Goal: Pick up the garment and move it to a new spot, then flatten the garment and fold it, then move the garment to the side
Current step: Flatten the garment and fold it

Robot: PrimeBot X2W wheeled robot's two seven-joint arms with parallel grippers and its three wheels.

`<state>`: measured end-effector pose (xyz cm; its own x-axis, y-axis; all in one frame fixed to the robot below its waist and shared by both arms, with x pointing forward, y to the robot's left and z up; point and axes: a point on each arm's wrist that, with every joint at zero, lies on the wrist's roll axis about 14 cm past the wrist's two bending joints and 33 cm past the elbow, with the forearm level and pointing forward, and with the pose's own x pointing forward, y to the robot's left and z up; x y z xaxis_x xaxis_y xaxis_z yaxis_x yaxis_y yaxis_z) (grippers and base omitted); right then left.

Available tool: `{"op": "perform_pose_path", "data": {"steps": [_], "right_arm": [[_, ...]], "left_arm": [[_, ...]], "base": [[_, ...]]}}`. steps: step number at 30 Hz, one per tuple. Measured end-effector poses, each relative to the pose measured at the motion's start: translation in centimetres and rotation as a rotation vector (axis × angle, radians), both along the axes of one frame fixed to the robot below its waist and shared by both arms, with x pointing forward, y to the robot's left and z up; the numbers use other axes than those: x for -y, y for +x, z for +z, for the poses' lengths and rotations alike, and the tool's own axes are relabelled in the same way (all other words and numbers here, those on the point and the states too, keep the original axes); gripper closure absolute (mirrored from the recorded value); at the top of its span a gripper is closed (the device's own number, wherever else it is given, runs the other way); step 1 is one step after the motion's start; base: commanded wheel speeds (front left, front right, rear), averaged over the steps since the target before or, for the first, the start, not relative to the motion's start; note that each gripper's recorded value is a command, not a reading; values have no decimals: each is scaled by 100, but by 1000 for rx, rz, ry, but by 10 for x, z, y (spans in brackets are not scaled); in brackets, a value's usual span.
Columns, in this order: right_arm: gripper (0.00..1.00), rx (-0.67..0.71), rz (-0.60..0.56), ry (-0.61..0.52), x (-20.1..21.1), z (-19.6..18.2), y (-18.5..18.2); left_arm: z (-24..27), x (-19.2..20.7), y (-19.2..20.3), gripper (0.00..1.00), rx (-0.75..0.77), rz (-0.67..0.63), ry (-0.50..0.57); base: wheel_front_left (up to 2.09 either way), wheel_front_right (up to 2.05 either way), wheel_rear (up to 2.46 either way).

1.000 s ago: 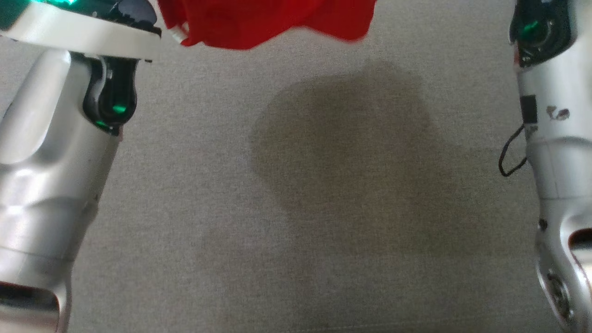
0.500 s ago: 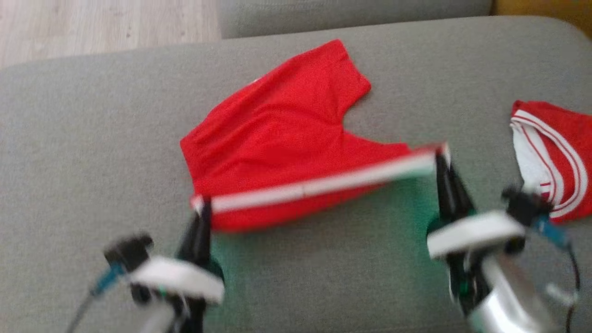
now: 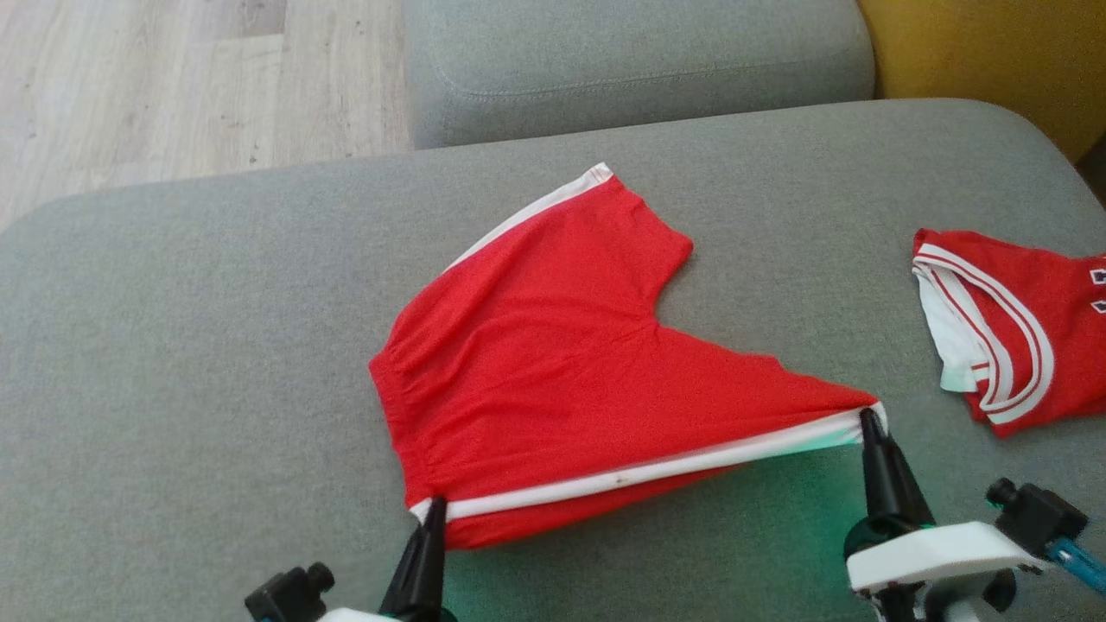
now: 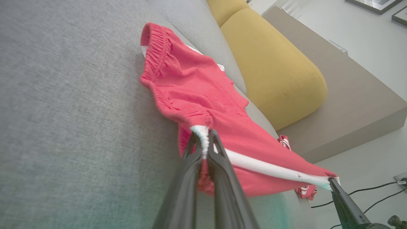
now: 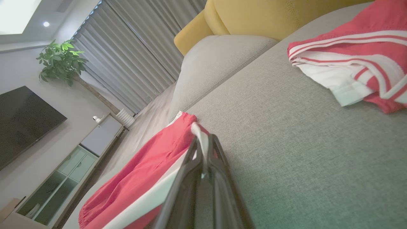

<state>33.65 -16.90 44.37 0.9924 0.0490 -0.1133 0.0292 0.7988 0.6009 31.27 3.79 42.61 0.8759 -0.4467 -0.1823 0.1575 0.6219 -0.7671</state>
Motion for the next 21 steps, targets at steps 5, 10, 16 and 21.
{"op": "perform_pose_path", "data": {"steps": [5, 10, 16, 21], "right_arm": [[100, 39, -20, 42, 5, 13, 3], [100, 78, 9, 65, -5, 28, 32], [100, 180, 108, 13, -33, 69, 118], [100, 151, 162, -50, -56, 64, 178]], "left_arm": [[12, 7, -4, 100, 29, -16, -28], [33, 12, 15, 100, 96, -35, -46], [74, 12, 69, 100, 211, -29, -85], [73, -1, 98, 100, 194, 32, -114]], "base": [[0, 0, 0], [0, 0, 0], [0, 0, 0], [0, 0, 0]]}}
